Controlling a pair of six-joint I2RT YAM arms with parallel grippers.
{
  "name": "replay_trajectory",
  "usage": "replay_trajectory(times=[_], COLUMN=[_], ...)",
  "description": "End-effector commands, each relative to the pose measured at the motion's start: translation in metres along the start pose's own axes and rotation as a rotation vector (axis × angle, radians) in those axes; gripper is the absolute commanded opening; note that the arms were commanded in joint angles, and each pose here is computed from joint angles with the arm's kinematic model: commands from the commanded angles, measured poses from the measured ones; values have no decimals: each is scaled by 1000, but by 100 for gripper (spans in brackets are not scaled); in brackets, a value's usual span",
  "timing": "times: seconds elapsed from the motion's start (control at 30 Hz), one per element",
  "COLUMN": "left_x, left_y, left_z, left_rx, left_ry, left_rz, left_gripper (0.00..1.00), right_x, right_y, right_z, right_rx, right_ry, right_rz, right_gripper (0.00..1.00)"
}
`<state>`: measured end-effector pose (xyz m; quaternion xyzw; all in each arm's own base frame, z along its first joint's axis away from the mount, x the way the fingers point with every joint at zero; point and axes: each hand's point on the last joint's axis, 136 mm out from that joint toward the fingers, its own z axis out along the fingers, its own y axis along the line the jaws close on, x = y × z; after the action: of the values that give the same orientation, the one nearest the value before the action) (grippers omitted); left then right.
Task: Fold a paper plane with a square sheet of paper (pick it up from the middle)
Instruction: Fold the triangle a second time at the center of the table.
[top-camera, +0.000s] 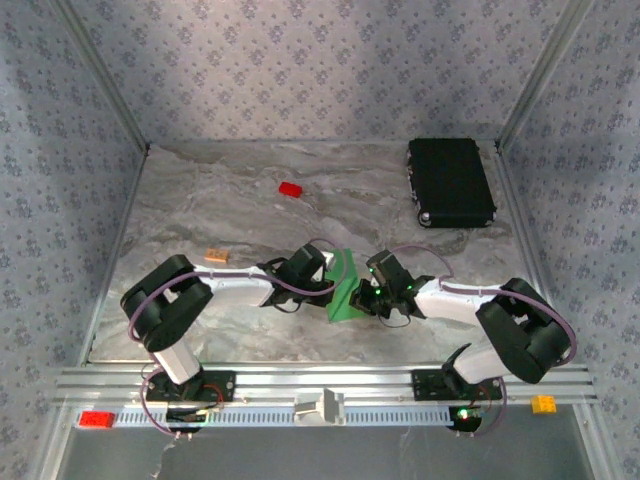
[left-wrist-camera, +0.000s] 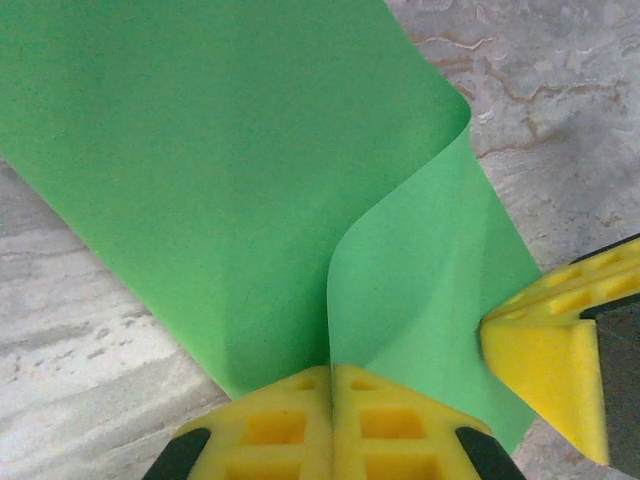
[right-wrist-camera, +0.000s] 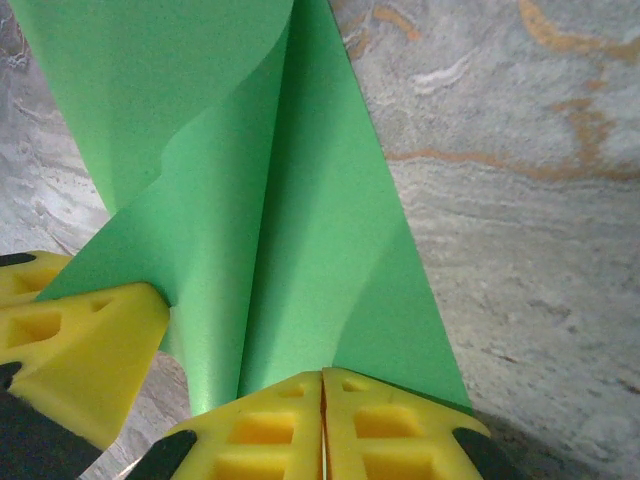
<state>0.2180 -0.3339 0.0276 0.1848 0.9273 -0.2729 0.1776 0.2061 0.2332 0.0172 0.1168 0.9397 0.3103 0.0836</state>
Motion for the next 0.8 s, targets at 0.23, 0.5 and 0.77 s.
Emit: replay_trajectory(times=[0.23, 0.5, 0.77], left_x=[-11, -11, -12], left_y=[-1, -1, 0], left_z=[0, 1, 1], left_rx=[-2, -6, -10], left_ry=[-22, -22, -26], left_rz=[31, 34, 31], left_gripper=[3, 3, 4], right_x=[7, 8, 8], right_y=[-31, -33, -34], right_z=[2, 2, 2], right_rx=[112, 116, 118], right_ry=[23, 24, 25], right_rz=[32, 34, 37], right_gripper=[9, 10, 10])
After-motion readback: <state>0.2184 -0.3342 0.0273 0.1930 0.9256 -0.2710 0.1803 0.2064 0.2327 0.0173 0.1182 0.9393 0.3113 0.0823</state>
